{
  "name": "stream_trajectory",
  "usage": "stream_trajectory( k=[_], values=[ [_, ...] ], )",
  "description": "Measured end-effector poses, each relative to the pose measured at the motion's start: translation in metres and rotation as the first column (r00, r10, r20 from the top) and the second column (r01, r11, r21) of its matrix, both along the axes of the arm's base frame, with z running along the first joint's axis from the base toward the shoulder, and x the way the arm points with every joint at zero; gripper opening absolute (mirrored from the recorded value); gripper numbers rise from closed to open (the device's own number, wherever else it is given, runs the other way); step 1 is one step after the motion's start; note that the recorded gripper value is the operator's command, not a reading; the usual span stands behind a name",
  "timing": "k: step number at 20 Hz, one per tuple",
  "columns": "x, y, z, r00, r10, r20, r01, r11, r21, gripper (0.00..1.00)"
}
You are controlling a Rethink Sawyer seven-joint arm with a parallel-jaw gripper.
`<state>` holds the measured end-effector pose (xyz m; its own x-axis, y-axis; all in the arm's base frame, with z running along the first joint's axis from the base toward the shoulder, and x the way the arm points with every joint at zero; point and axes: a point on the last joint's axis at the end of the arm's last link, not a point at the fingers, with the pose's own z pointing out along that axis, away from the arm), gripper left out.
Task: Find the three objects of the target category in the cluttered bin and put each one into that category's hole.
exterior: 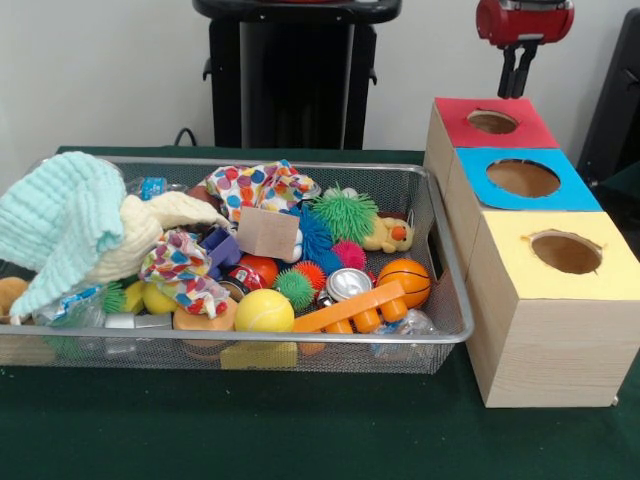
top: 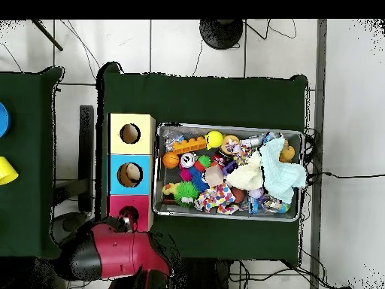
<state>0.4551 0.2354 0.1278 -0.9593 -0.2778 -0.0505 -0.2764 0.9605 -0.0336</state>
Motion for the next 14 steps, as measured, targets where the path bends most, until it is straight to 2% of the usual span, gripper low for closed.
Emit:
stream_trajectory(
  k=[14],
  values=[
    [0.0031, 0.0003, 0.0035, 1.0, -0.001, 0.01, 0.001, 1.0, 0.003, 0.0]
  ],
)
